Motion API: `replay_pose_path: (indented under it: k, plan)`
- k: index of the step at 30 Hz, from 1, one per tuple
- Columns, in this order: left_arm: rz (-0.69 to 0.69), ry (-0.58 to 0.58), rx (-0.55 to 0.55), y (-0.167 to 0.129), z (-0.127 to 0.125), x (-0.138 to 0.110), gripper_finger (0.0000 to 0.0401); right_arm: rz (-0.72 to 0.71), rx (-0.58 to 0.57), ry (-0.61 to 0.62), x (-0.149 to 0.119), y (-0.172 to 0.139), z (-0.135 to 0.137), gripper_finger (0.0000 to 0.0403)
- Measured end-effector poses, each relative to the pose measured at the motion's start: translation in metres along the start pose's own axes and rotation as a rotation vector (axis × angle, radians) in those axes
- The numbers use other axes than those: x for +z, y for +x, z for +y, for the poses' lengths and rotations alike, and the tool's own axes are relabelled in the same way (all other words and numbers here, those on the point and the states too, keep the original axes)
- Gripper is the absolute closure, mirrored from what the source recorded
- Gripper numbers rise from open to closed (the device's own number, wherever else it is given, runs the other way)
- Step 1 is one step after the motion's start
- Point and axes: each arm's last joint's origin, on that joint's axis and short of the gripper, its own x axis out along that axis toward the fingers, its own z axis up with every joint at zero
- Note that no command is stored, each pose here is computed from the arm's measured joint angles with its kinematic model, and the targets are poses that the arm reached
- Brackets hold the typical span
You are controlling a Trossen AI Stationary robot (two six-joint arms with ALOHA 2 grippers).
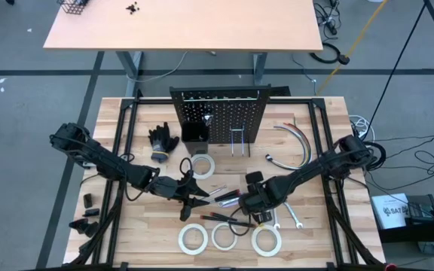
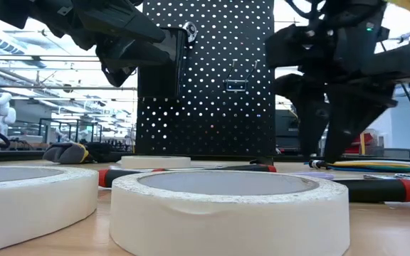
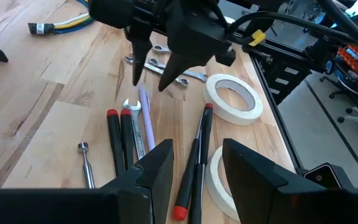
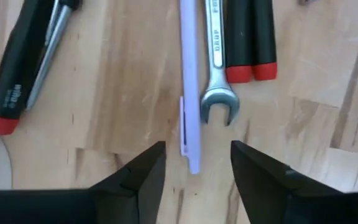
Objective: Hang tools onto peg board
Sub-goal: Put the purple pen into the black bin on the peg board
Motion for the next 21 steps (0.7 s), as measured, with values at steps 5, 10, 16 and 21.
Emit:
replay_pose_path:
  k: [5,10,16,21]
  plan:
    - [0.001,0.001,0.001,0.0,0.0,0.0,0.026,-0.022,0.066,0.026,-0.002,0.009,-0.006,0.0261]
    - [0.009,0.002,0.005,0.0,0.001,-0.001,0.026,-0.027,0.065,0.073,-0.014,0.023,-0.006,0.0296]
    - [0.019,-0.001,0.009,0.0,0.001,-0.002,0.026,-0.007,0.058,0.166,-0.026,0.03,-0.003,0.0381]
    - [0.026,-0.002,0.011,0.0,0.001,-0.003,0.026,0.004,0.047,0.176,-0.026,0.028,0.003,0.038]
